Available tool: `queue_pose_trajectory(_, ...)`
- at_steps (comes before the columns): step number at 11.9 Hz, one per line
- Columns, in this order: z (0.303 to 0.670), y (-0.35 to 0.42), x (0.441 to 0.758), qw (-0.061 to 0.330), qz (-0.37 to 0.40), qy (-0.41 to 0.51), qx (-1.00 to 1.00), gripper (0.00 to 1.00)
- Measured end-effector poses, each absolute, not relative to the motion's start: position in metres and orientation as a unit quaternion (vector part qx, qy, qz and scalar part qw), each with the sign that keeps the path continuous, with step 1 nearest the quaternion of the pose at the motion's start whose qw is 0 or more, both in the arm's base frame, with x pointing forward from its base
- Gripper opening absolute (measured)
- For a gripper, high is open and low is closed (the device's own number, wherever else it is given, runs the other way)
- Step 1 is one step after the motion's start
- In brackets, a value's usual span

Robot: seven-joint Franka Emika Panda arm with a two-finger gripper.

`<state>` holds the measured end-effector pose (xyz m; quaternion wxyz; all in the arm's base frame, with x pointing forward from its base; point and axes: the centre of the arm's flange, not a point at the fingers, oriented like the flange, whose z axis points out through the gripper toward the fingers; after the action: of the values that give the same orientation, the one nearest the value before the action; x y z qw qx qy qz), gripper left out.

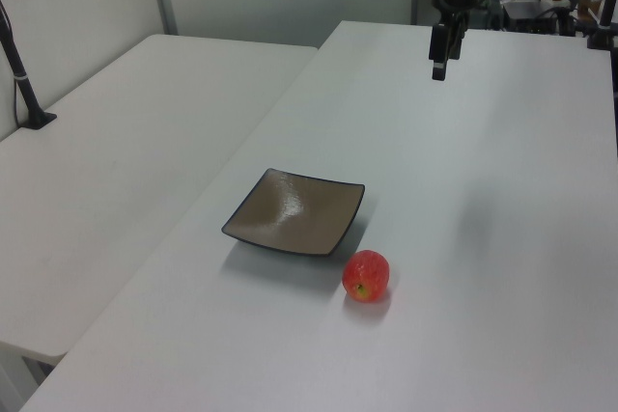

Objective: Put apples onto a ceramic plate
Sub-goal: 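Move the open gripper down toward the red apple beside the plate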

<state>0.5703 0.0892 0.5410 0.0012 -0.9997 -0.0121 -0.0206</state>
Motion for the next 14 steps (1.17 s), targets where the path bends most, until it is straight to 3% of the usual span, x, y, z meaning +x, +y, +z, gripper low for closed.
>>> queue_pose_trajectory(9, 0.531, 0.102, 0.569, 0.002, -0.017, -0.028, -0.999, 1.00)
queue_pose_trajectory(14, 0.500, 0.194, 0.575, 0.019, -0.059, -0.090, -0.994, 1.00)
